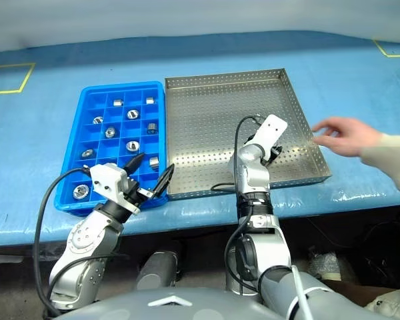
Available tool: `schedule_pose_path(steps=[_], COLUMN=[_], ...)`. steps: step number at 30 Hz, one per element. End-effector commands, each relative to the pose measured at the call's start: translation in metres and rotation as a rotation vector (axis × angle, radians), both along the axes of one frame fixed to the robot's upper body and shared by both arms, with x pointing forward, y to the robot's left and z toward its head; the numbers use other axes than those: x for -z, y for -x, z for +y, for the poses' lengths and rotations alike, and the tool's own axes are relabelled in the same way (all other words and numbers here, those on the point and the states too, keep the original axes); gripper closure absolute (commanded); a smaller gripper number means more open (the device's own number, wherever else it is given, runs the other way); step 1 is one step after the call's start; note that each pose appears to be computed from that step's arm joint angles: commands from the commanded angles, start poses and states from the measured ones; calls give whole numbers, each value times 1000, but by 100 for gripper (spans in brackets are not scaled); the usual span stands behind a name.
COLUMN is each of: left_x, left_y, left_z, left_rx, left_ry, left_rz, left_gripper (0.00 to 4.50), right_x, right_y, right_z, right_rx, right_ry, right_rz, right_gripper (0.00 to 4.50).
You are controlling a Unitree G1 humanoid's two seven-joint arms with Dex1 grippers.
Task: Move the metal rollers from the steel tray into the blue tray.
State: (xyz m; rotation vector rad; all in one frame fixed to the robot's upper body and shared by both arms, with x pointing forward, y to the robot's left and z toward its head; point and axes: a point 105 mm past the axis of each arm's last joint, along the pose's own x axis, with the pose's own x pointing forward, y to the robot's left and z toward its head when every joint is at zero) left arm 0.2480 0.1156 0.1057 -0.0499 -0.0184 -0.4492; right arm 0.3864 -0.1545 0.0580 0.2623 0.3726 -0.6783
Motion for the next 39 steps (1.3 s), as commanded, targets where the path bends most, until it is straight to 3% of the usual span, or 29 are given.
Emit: schedule_pose_path(steps=[1,3,6,11,15,18,23,27,34,39], left_x=[-10,-10,-12,-16,-21,-25,-15,-9,-8,-10], left_y=[1,1,0,0,9,25,55,72,72,67], left_z=[0,1,5,21,37,50,58,52,47,39], left_rx=[-8,-19,-53,-132,-183,-228,-222,-163,-150,-105], left_ry=[4,3,10,22,-4,-22,-44,-44,-33,-13], left_rz=[-39,-38,-44,-64,-103,-137,-90,-46,-49,-58], left_gripper=[0,0,0,0,0,0,0,0,0,0], right_x=[-31,-37,-50,-86,-109,-111,-102,-89,-60,-48], right_y=[-11,-10,-10,2,35,60,93,106,110,108], right_z=[63,71,89,156,212,239,263,270,264,250], right_rx=[-153,-199,-308,-770,-1207,-1447,-1672,-1740,-1752,-1721], right_ry=[-84,-71,-54,-61,-109,-150,-159,-163,-164,-152], right_rz=[-84,-100,-136,-270,-370,-366,-326,-278,-168,-115], right_gripper=[217,277,278,278,278,278,278,278,278,110])
